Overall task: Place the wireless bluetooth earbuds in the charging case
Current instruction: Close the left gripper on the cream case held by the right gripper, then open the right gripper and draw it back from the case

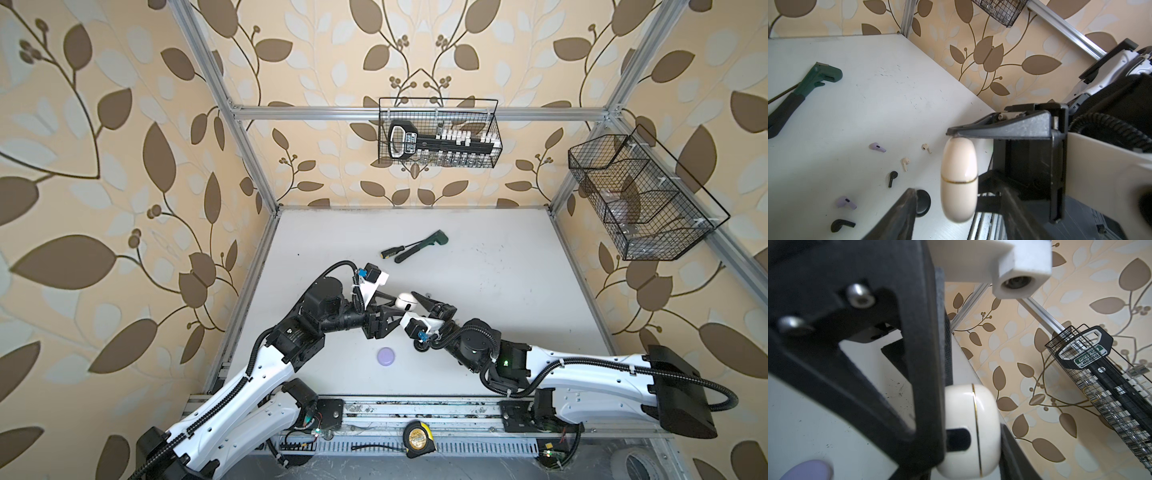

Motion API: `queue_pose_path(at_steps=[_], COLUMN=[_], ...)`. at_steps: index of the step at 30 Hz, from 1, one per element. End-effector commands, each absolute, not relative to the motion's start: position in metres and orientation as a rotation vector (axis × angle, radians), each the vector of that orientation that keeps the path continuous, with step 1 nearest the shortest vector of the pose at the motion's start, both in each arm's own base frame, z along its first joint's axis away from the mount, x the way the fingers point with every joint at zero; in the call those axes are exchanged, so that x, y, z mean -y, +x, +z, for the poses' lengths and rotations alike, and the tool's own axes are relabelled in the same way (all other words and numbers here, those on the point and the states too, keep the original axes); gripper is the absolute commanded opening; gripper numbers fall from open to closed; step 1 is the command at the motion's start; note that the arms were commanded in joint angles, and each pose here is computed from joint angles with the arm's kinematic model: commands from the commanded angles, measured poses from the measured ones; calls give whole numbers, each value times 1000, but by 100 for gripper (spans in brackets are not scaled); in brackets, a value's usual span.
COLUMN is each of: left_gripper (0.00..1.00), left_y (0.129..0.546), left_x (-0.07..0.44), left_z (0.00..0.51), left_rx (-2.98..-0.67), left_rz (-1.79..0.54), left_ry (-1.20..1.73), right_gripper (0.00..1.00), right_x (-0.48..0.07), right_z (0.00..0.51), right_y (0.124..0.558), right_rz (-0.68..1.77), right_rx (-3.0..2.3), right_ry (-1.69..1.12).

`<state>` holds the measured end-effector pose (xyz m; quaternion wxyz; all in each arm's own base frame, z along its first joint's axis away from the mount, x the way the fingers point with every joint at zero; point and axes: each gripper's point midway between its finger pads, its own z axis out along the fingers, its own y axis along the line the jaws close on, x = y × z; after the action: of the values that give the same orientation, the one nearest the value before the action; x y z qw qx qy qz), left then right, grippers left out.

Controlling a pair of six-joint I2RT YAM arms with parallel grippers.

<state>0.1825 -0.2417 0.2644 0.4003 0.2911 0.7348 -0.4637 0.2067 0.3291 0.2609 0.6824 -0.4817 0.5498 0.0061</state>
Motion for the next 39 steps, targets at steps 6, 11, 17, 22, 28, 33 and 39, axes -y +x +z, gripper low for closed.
queue_pose_path(at_steps=[6, 11, 17, 22, 28, 33, 39], left_gripper=[57, 51, 49, 38, 26, 12, 0], left_y=[179, 179, 176, 177, 181, 180, 193], left_x=[246, 247, 247, 248, 249, 249, 240], left_z=[284, 285, 285, 283, 283, 287, 289], left_rx=[-1789, -1790, -1787, -1795, -1803, -1784, -1729], left_rz=[-1168, -1166, -1172, -1168, -1155, -1159, -1061], left_ry=[786, 786, 793, 798, 789, 790, 720], right_gripper=[17, 17, 18, 18, 18, 36, 61], right_x=[-340, -345, -349, -352, -350, -347, -326], right_z=[296, 295, 297, 299, 301, 299, 297], right_y=[200, 197, 196, 197, 197, 197, 192], right_rz=[86, 101, 108, 109, 104, 112, 159], right_rx=[-1167, -1157, -1153, -1150, -1152, -1161, -1199], right_ry=[-1021, -1033, -1029, -1026, -1013, -1005, -954])
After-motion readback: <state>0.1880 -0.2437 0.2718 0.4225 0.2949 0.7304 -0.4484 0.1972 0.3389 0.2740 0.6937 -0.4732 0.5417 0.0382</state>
